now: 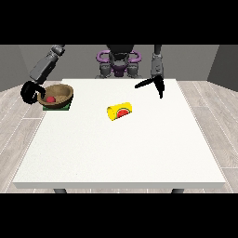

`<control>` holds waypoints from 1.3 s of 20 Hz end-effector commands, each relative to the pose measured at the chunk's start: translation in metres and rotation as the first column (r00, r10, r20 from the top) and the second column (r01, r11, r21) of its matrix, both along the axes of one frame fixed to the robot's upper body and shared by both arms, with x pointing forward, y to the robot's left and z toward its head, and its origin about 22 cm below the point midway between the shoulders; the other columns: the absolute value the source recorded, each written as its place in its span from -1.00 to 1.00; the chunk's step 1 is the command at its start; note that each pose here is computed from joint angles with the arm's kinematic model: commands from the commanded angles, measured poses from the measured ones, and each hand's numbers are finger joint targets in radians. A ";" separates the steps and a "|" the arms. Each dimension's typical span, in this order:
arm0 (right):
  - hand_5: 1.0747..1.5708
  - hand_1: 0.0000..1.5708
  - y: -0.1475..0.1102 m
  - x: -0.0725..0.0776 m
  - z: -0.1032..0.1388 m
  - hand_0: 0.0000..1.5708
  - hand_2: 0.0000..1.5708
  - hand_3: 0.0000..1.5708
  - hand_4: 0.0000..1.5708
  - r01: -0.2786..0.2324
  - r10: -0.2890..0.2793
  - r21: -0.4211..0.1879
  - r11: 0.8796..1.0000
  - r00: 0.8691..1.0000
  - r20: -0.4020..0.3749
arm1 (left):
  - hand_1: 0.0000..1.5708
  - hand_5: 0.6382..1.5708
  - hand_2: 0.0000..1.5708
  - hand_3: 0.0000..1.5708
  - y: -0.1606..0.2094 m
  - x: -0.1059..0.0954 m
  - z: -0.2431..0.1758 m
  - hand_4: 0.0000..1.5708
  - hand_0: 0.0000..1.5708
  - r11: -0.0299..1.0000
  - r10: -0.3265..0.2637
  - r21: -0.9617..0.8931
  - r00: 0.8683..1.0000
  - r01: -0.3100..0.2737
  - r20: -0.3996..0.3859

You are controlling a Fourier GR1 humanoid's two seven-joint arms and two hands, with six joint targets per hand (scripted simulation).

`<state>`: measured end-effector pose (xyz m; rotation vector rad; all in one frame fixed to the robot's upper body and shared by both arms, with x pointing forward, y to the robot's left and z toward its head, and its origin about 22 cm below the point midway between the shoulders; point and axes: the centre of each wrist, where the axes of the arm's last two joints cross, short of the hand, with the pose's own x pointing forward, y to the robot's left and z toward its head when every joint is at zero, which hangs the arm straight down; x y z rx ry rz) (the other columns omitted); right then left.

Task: Pick the cup and pour the ball into the bowl, then pick the bowl and place it on the pad

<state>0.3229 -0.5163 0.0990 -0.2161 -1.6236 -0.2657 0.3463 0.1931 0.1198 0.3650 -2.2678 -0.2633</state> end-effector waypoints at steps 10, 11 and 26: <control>1.00 1.00 -0.012 -0.006 0.003 1.00 1.00 -0.67 -0.06 0.019 -0.010 0.096 0.995 0.996 -0.090 | -1.00 0.99 -1.00 -1.00 -0.003 -0.030 -0.010 -1.00 -1.00 0.999 -0.030 -0.017 0.994 0.029 -0.100; 1.00 1.00 -0.017 -0.008 0.010 1.00 1.00 -0.38 -0.06 0.026 -0.021 0.088 0.996 0.998 -0.052 | -1.00 0.99 -1.00 -1.00 0.010 -0.024 0.028 -1.00 -1.00 1.000 -0.020 -0.015 0.999 0.019 -0.044; 0.74 -0.54 -0.041 -0.028 0.032 -0.54 -0.35 -0.22 -1.00 0.155 -0.180 -0.160 0.975 0.972 -0.153 | -1.00 0.99 -1.00 -1.00 0.009 -0.043 0.036 -1.00 -1.00 0.999 -0.035 -0.030 0.999 0.036 0.014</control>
